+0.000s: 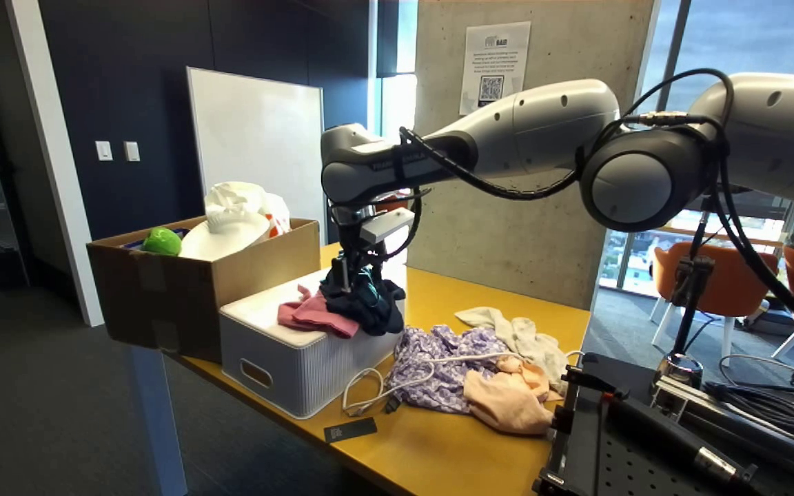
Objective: Remove the clothes from the top of the basket
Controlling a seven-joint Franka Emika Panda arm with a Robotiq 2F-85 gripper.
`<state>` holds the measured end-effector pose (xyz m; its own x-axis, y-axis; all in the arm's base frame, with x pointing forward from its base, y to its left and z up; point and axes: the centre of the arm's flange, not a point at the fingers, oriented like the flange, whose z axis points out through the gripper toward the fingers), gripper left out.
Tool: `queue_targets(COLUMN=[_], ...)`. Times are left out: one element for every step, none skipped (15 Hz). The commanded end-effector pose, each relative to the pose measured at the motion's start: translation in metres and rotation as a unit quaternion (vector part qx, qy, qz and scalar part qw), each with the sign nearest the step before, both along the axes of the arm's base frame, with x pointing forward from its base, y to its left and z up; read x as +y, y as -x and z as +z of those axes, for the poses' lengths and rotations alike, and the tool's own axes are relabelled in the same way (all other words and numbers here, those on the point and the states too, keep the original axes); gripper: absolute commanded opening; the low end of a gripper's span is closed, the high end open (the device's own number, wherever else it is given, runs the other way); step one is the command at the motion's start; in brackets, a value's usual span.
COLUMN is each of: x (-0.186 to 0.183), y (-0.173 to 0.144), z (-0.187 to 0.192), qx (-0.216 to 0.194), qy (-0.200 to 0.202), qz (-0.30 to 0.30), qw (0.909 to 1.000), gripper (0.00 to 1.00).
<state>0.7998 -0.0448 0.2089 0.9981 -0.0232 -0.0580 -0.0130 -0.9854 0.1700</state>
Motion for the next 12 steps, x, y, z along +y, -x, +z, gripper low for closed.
queue_targets(x=[0.002, 0.0, -0.007, -0.012, -0.019, -0.023, -0.028, -0.032, -0.035, -0.038, -0.039, -0.039], y=[-0.05, -0.051, -0.054, -0.056, -0.058, -0.059, -0.06, -0.062, -0.065, -0.069, -0.071, -0.07], z=[-0.001, -0.001, -0.003, -0.004, -0.005, -0.005, -0.006, -0.007, -0.008, -0.01, -0.011, -0.013], qx=[-0.004, -0.002, -0.001, 0.001, 0.001, 0.002, 0.003, 0.005, 0.007, 0.009, 0.012, 0.015], qy=[0.012, 0.009, 0.007, 0.005, 0.004, 0.004, 0.005, 0.006, 0.007, 0.009, 0.011, 0.013], qz=[0.001, 0.0, -0.004, -0.006, -0.01, -0.014, -0.017, -0.021, -0.024, -0.028, -0.03, -0.032], qw=[0.9999, 1.0, 1.0, 1.0, 0.9999, 0.9999, 0.9998, 0.9998, 0.9997, 0.9995, 0.9994, 0.9993], gripper=[0.86, 0.86, 0.92, 0.94, 0.95, 1.0, 0.99, 1.0, 1.0, 1.0, 1.0, 1.0])
